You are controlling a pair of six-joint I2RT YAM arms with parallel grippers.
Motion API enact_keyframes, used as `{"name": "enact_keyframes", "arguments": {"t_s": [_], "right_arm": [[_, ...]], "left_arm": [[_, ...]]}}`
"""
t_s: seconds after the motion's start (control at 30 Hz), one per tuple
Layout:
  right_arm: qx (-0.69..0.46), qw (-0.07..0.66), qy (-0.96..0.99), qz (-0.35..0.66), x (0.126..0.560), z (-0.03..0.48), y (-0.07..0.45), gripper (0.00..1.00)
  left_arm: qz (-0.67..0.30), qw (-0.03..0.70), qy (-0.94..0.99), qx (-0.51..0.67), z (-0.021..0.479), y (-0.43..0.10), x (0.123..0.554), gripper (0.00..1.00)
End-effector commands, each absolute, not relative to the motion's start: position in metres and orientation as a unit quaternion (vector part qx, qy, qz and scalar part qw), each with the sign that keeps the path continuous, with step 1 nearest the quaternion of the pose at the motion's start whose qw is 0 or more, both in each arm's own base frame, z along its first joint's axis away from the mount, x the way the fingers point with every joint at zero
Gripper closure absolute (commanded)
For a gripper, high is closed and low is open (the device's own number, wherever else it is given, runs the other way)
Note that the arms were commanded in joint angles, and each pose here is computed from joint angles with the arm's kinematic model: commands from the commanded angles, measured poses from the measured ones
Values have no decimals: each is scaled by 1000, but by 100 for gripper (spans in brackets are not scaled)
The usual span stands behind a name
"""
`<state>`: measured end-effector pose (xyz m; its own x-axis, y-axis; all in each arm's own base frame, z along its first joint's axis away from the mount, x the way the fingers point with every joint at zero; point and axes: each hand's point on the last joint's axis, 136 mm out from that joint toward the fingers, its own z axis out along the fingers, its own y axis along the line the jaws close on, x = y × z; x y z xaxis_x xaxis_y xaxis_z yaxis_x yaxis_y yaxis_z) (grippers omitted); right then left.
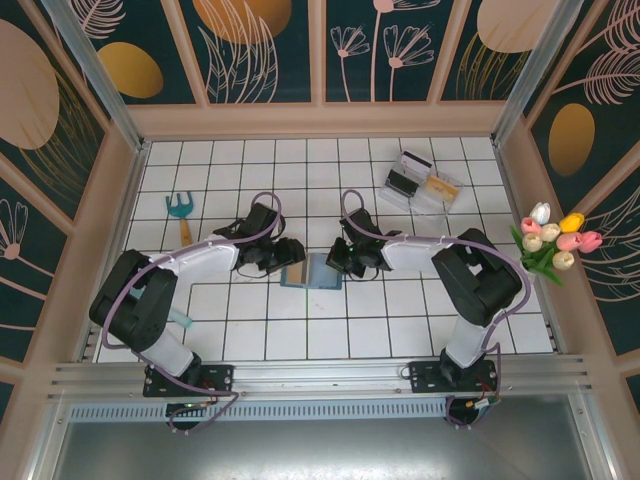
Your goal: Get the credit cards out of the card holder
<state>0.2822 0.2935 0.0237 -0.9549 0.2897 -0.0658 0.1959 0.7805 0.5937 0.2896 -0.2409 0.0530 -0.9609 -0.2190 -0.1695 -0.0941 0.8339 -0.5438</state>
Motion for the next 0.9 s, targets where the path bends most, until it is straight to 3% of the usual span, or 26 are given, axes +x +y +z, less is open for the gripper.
{"name": "enact_keyframes", "arguments": {"t_s": [0.0,0.17,0.33,0.57,0.87], "right_arm": [[128,56,953,268,272,6,285,94],[122,58,953,273,272,7,288,94],[121,57,952,274,272,7,289,94],[118,57,951,281,273,9,290,94],[117,56,951,281,273,9,291,94]], "left_arm": [[-250,103,959,-85,41,-230,286,48],[-260,90,958,-80,36,-235,283,47],[-258,88,959,-80,33,-235,283,38],[-287,74,952,-73,32,-246,280,45],[-281,64,955,-73,25,-245,278,39]]}}
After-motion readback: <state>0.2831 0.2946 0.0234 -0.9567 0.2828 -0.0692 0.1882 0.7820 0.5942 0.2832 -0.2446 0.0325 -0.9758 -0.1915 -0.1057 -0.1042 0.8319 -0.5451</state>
